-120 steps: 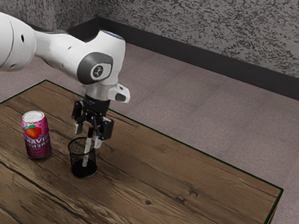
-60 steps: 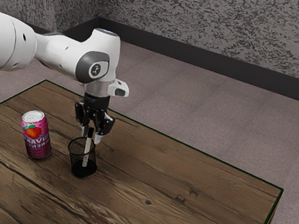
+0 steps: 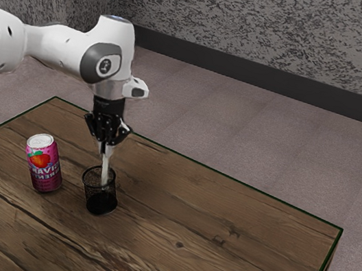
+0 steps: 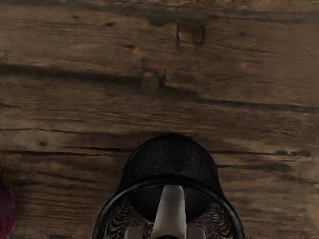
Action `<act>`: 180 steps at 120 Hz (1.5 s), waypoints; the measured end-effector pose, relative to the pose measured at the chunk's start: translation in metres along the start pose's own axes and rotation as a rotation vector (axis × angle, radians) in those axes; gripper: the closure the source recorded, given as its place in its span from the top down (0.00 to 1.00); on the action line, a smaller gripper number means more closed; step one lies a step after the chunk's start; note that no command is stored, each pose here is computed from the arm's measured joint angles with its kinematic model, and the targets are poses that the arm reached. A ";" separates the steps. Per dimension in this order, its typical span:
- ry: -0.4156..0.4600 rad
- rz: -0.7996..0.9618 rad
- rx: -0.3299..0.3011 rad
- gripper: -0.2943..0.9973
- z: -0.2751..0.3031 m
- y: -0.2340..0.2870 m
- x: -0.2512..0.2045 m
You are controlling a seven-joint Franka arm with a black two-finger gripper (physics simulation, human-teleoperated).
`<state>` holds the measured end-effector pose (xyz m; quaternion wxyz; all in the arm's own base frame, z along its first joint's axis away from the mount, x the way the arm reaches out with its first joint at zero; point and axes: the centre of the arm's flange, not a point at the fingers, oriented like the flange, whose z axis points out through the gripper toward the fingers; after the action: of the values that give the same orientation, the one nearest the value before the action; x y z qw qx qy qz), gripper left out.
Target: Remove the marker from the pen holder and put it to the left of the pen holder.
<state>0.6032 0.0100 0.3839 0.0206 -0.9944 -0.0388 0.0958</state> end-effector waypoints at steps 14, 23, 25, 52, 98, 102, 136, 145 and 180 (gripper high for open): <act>0.067 -0.020 -0.004 0.18 -0.066 -0.017 -0.030; 0.111 -0.030 -0.001 0.17 -0.104 -0.024 -0.043; 0.118 -0.032 0.001 0.17 -0.110 -0.025 -0.043; 0.008 -0.075 0.057 0.16 -0.044 -0.043 0.041; 0.013 -0.158 0.085 0.16 -0.004 -0.137 0.076; 0.027 -0.136 0.124 0.16 -0.006 -0.141 0.081; -0.118 0.065 0.497 0.16 0.017 -0.174 0.077; -0.192 0.114 0.561 0.16 0.040 -0.178 0.076; -0.279 0.206 0.609 0.50 0.051 -0.181 0.072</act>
<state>0.6509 0.1975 0.3285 0.3010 -0.9187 0.0897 0.2396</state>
